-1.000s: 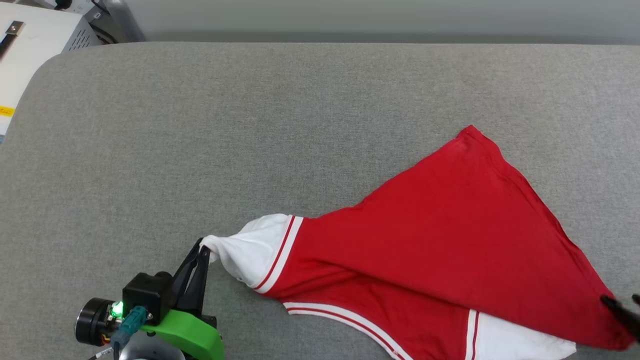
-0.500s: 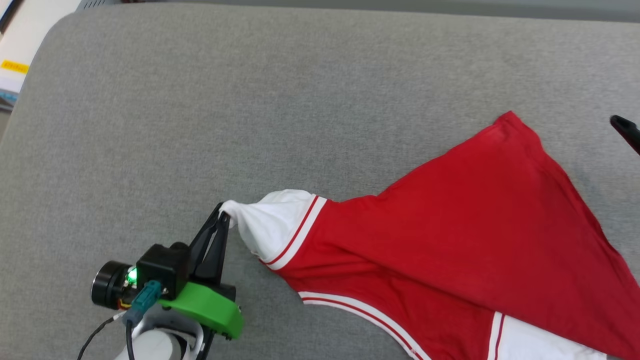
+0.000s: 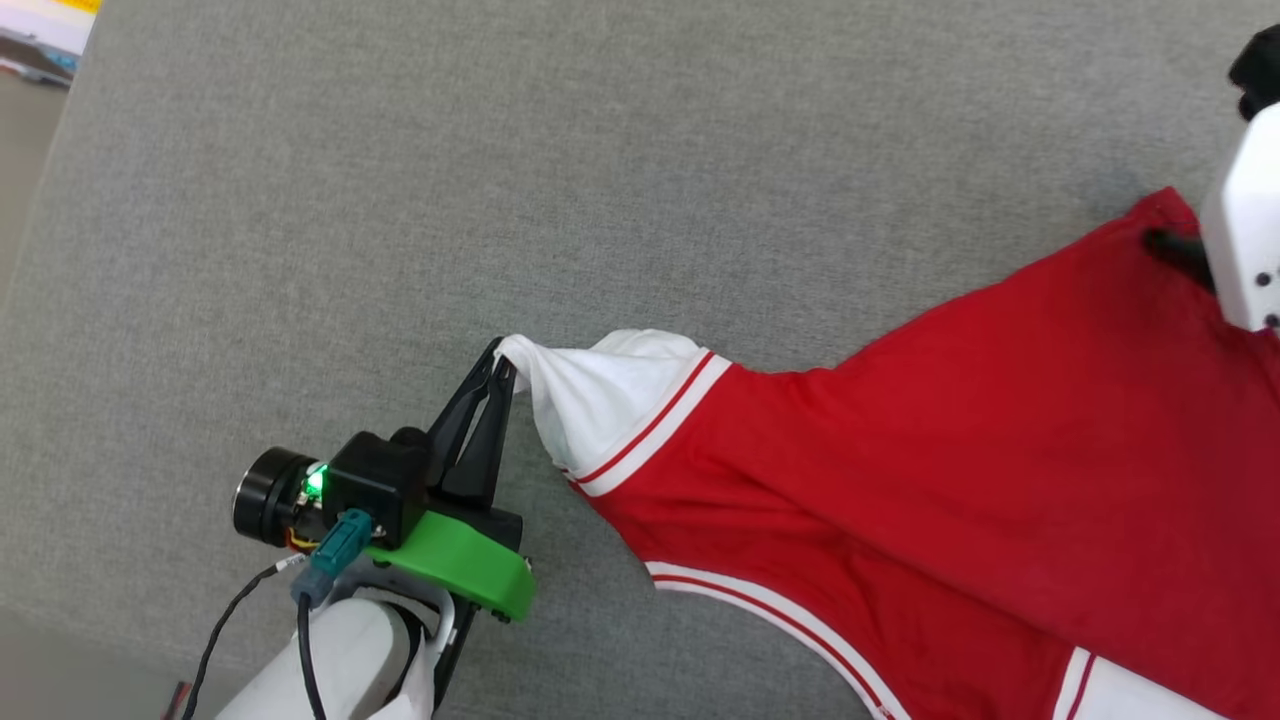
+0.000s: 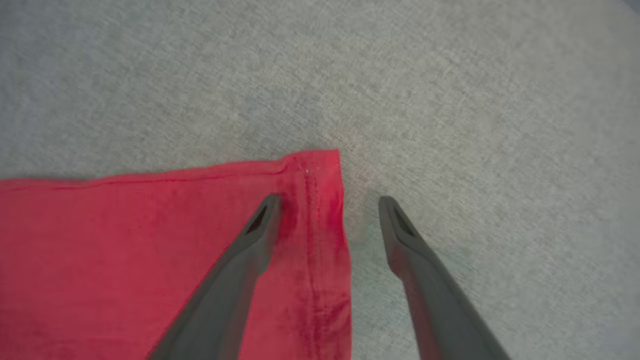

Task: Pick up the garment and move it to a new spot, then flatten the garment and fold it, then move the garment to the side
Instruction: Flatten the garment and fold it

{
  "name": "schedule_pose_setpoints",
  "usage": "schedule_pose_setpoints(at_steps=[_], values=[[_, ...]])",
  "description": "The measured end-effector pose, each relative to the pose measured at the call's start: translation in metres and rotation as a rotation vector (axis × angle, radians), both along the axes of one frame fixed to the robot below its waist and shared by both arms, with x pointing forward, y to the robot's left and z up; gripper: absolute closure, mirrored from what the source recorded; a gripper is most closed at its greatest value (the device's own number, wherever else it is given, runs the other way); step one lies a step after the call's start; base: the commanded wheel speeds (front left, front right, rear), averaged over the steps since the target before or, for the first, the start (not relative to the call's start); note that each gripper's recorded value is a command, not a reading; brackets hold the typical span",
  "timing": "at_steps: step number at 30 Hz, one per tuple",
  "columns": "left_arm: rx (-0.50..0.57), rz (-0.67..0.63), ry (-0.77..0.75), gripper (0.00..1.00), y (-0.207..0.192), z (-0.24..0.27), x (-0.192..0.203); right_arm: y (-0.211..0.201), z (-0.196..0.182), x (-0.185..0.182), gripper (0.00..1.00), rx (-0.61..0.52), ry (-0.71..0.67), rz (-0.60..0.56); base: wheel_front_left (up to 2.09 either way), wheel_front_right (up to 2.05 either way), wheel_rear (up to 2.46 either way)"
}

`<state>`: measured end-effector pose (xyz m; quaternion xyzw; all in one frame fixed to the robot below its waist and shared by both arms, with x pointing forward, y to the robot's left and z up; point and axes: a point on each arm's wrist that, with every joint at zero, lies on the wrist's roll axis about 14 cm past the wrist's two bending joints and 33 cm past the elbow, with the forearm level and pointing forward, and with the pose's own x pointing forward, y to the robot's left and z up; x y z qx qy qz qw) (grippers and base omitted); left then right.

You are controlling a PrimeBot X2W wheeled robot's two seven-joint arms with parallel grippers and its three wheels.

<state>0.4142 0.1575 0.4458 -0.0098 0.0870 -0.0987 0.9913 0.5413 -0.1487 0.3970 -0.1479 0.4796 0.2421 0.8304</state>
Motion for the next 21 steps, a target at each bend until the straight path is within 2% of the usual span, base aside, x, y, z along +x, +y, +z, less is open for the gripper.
schedule_pose_setpoints(at_steps=[4,7,8,9,11,16,21], values=[[0.004,0.016,0.031,1.00,0.005,-0.013,-0.001,0.006,-0.039,-0.009,0.00,-0.028,0.083,0.026,0.00,0.00,0.00],[0.010,0.029,0.044,1.00,0.009,-0.019,-0.002,0.007,-0.048,-0.012,0.00,-0.053,0.113,0.058,0.00,0.00,0.00],[0.013,0.031,0.048,1.00,0.010,-0.020,-0.002,0.007,-0.047,-0.012,0.57,-0.051,0.116,0.061,0.00,0.00,0.00],[0.015,0.031,0.050,1.00,0.011,-0.021,-0.002,0.007,-0.046,-0.011,1.00,-0.040,0.114,0.058,0.00,0.00,0.00],[0.018,0.032,0.048,1.00,0.012,-0.022,-0.002,0.010,-0.045,-0.011,1.00,-0.009,0.093,0.054,0.00,0.00,0.00],[0.029,0.025,0.021,1.00,0.014,-0.013,-0.002,0.023,-0.018,0.003,1.00,0.124,-0.072,0.024,0.00,0.00,0.00],[0.053,0.008,-0.056,1.00,0.020,0.014,0.002,0.024,0.038,0.017,1.00,0.255,-0.291,-0.014,0.00,0.00,0.00]])
